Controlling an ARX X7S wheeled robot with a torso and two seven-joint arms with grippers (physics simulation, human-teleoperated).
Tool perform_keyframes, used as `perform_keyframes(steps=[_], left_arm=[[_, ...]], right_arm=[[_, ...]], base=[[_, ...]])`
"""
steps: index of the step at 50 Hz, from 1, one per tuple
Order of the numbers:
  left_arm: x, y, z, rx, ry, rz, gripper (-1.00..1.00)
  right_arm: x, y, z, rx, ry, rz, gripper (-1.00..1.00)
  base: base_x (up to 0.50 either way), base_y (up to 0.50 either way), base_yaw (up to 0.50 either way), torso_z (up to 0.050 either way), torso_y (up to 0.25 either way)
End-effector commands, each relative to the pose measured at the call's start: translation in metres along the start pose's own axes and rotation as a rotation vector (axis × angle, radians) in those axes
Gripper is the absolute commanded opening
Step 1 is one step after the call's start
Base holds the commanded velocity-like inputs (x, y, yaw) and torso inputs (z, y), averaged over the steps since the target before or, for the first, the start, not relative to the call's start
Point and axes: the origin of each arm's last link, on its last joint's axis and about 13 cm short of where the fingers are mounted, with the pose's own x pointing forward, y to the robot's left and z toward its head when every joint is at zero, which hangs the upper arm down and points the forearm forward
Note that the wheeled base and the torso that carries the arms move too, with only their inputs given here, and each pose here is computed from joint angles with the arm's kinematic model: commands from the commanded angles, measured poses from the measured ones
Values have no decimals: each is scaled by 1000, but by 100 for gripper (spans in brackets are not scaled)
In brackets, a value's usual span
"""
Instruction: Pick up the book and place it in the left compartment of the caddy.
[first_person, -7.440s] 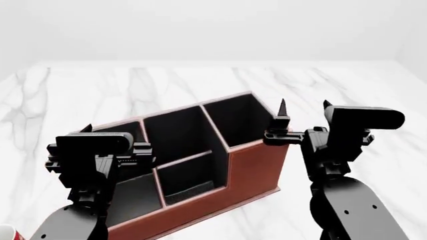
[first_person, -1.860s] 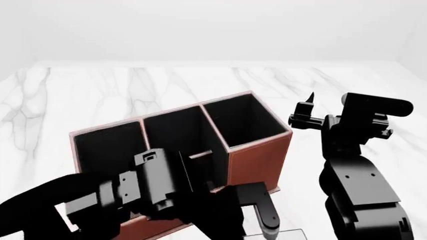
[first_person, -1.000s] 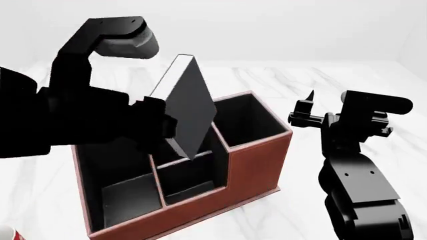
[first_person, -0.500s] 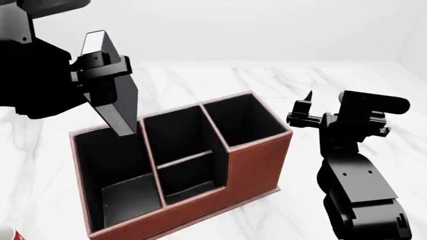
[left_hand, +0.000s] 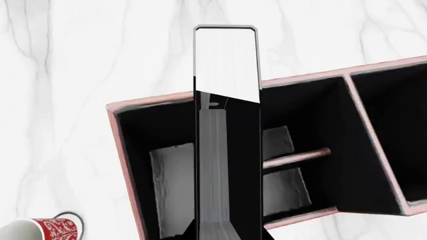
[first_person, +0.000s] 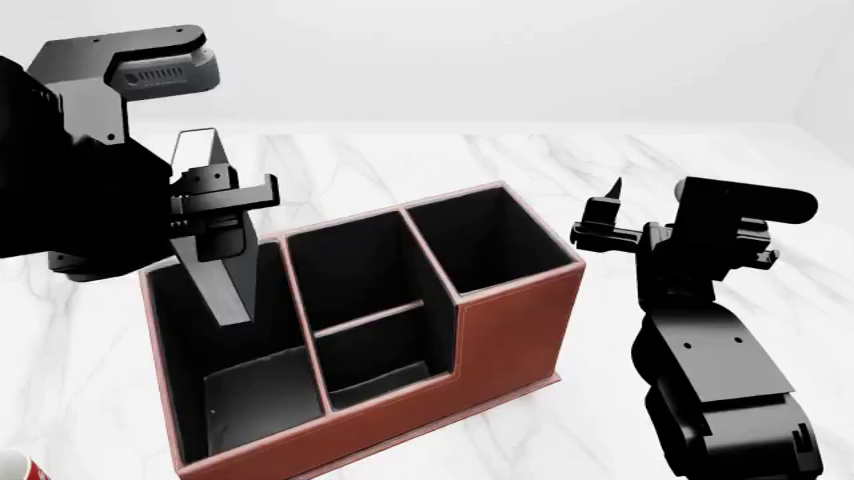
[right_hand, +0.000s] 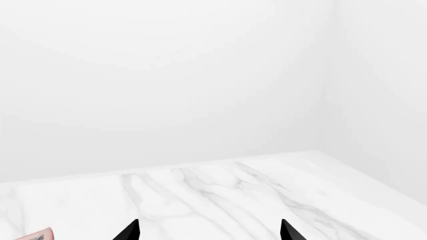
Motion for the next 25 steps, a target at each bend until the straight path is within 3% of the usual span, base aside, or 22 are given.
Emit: perform_keyframes(steps=[1, 25], left_arm=[[11, -3, -3, 12, 28, 41, -100], [38, -3, -16, 32, 15, 51, -100]], right_arm=[[-1, 1, 0, 0, 0, 3, 100], [-3, 0, 0, 8, 1, 6, 100]], base=[[0, 0, 0, 0, 0], [0, 0, 0, 1, 1]])
